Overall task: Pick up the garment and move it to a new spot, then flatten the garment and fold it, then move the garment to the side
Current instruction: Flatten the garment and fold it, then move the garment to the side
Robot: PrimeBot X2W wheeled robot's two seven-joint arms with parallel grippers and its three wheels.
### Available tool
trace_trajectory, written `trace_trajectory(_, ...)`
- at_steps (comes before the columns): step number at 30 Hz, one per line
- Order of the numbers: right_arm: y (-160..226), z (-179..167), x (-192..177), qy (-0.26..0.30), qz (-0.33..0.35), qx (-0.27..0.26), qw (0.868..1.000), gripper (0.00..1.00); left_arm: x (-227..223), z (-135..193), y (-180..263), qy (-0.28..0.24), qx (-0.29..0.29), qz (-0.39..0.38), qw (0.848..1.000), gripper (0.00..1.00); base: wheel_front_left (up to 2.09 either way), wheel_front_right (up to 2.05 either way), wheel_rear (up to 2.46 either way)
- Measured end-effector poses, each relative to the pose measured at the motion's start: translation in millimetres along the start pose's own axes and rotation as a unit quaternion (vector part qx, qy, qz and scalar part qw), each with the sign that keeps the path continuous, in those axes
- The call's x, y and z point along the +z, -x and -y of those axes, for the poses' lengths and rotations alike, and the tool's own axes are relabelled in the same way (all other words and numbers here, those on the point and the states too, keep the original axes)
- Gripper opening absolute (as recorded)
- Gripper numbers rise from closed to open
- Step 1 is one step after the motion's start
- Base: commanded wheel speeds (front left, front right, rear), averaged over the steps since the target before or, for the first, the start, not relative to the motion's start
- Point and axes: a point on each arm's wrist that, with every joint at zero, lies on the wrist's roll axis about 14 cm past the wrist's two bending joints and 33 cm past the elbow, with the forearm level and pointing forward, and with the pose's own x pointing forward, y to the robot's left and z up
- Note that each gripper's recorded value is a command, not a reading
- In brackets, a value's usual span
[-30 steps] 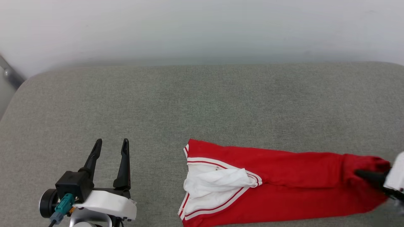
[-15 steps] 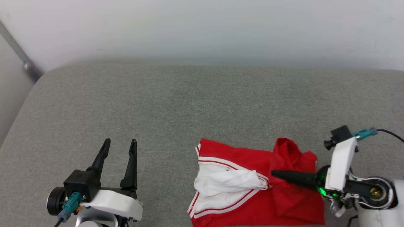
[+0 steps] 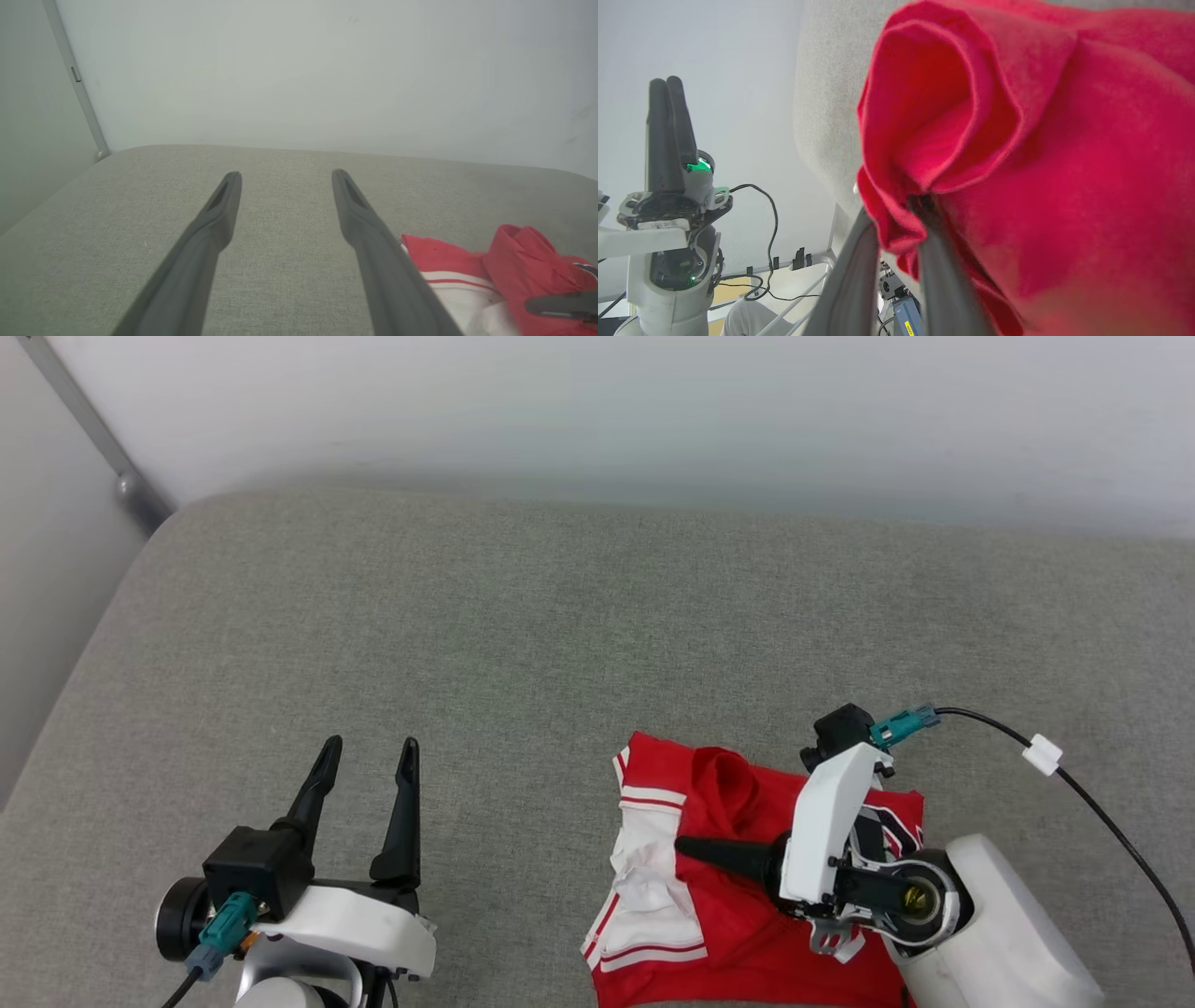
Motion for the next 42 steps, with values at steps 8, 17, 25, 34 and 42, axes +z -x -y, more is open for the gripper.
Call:
trace_trajectory(8, -6, -24, 12, 0.031, 0.019, 0.025, 0.999, 1.00, -4, 1, -3, 0.000, 0.000, -0.003, 1.000, 1.00, 0.00, 0.00, 0.00)
trace_trajectory(17, 71, 0, 80, 0.217, 0.209, -0.092, 0.949, 1.00, -2, 18, -8, 0.001, -0.024, 0.002, 1.000, 1.00, 0.00, 0.00, 0.00)
trace_trajectory(25, 191, 78, 107, 0.287, 0.369, -0.293, 0.834, 1.00, -2, 28, -9, 0.000, -0.036, 0.003, 0.999, 1.00, 0.00, 0.00, 0.00)
trace_trajectory(34, 238, 55, 83, 0.313, 0.477, -0.301, 0.764, 1.00, -3, 16, -1, -0.010, -0.018, 0.000, 1.000, 1.00, 0.00, 0.00, 0.00)
trace_trajectory(42, 233, 37, 47, 0.305, 0.489, -0.288, 0.765, 1.00, -8, 11, 14, -0.018, -0.014, -0.007, 1.000, 1.00, 0.00, 0.00, 0.00)
